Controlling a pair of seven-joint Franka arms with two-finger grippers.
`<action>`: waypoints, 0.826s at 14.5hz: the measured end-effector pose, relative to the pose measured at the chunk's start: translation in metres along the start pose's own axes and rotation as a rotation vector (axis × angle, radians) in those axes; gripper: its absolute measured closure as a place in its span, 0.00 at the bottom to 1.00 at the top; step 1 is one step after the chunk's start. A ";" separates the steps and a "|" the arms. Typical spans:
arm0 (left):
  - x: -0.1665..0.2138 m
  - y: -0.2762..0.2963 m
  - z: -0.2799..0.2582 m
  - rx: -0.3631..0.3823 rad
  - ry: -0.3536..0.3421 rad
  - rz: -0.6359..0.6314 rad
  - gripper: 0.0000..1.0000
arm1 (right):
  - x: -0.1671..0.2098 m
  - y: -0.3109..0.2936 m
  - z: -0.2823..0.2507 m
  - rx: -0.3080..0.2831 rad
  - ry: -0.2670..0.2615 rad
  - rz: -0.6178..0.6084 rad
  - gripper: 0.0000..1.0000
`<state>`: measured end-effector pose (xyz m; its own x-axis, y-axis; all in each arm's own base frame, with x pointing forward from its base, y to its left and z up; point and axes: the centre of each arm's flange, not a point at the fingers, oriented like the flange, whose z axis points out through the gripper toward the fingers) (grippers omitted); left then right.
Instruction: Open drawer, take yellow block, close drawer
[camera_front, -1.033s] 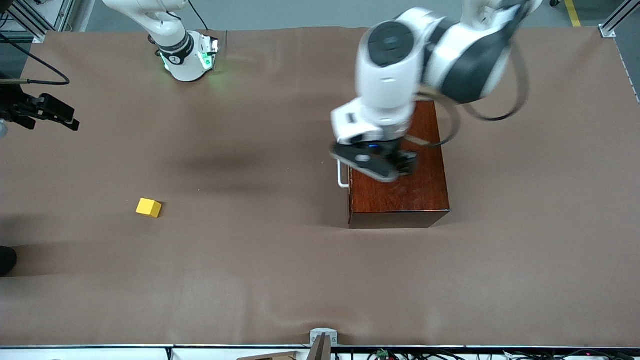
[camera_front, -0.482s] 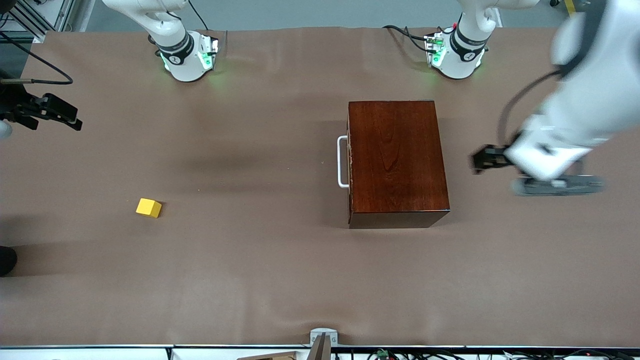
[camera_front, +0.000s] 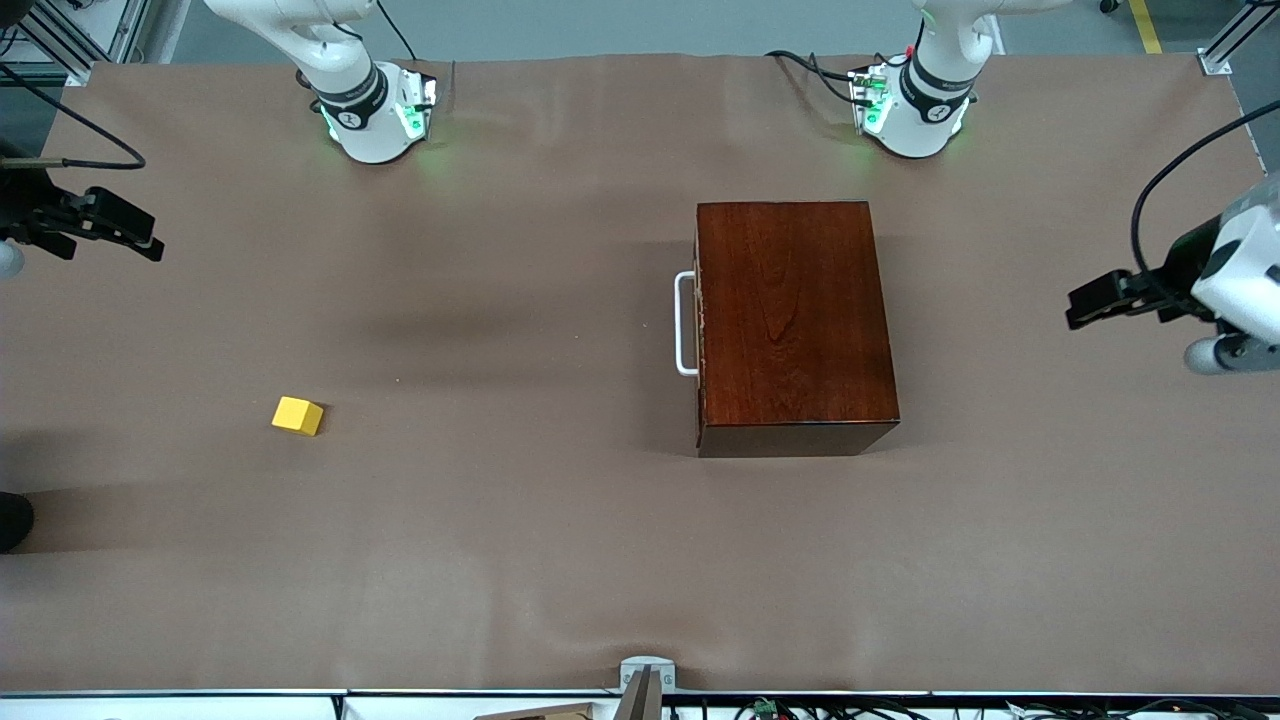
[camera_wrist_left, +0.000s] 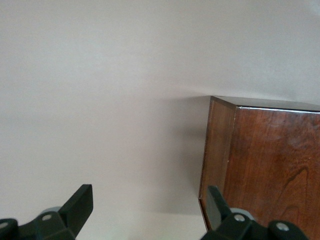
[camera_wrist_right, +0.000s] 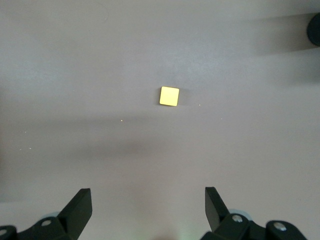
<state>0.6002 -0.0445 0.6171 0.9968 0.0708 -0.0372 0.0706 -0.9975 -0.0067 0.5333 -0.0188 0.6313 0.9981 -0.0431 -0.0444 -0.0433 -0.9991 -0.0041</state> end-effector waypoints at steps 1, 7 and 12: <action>-0.007 -0.004 -0.001 0.001 0.023 0.004 0.00 | 0.000 0.000 0.000 0.000 -0.003 0.001 0.00; -0.033 -0.016 0.001 0.008 0.049 0.079 0.00 | -0.001 0.001 0.001 -0.001 -0.011 0.002 0.00; -0.033 -0.013 0.004 0.008 0.044 0.056 0.00 | -0.001 -0.002 0.001 -0.002 -0.012 -0.004 0.00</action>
<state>0.5662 -0.0337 0.6141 0.9999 0.0147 0.0066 0.0148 -0.9998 -0.0135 0.5322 -0.0166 0.6301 0.9976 -0.0387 -0.0566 -0.0389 -0.9992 -0.0025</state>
